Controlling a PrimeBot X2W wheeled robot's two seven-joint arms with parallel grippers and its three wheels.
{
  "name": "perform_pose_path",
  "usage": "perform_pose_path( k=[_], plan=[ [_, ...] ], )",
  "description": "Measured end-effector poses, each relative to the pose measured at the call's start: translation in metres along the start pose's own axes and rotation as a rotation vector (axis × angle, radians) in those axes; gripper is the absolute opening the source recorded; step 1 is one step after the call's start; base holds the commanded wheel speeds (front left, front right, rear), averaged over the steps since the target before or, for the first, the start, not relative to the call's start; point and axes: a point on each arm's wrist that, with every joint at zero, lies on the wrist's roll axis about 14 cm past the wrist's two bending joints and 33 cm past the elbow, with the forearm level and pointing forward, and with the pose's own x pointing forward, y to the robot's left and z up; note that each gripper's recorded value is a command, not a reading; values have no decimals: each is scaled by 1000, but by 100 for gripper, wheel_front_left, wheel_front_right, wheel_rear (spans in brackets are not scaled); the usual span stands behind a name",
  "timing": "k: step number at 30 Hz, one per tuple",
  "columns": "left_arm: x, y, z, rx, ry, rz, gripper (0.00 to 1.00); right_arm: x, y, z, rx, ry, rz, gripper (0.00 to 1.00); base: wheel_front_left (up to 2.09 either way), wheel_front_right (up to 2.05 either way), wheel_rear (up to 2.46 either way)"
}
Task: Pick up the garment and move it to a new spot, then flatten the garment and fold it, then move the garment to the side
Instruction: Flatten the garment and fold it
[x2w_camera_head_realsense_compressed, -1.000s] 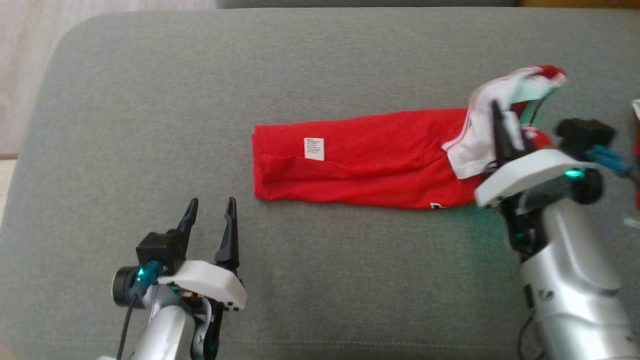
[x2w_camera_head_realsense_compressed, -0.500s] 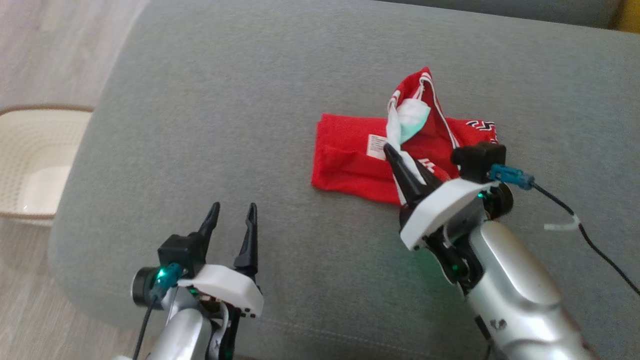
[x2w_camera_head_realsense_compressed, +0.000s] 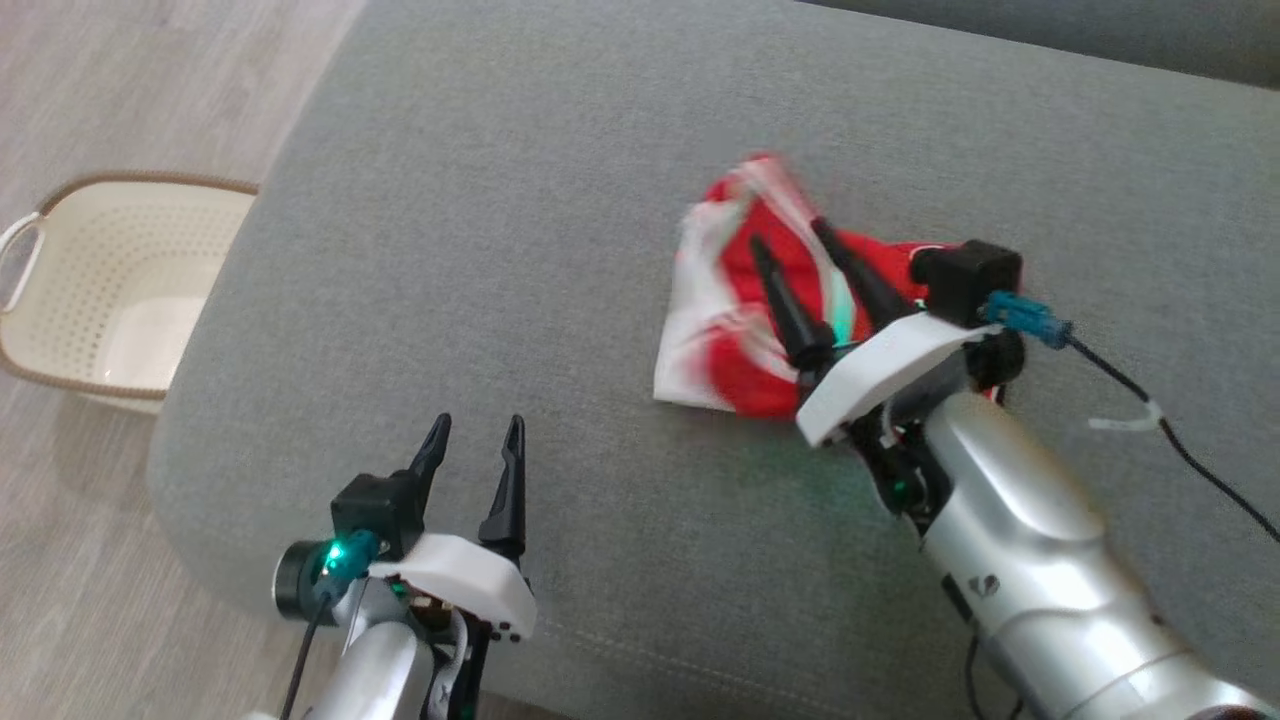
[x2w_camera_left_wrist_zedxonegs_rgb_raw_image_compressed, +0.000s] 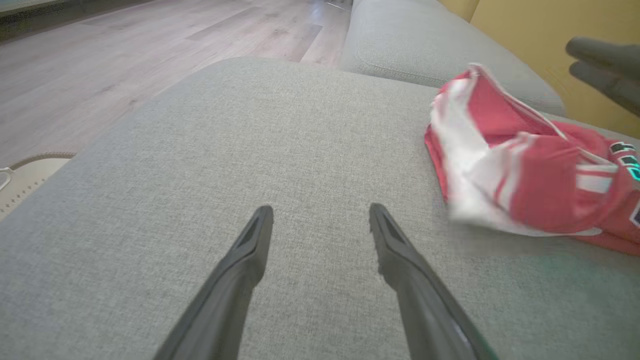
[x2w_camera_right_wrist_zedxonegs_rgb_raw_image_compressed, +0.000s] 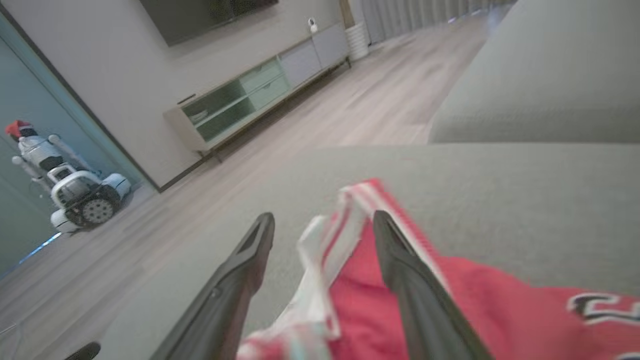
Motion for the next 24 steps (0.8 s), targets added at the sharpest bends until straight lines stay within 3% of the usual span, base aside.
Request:
perform_pose_path(
  k=[8,15,24],
  plan=[
    [11,-14,3,7,-9,-42,100,-33,-80,32,-64,-140,-248,100,0,0,0],
    [23,-31,8,31,-28,-90,100,-100,-143,43,-80,-216,-491,100,0,0,0],
    [35,-45,15,55,-51,-128,100,-176,-171,26,-89,-224,-676,100,0,0,0]
  ],
)
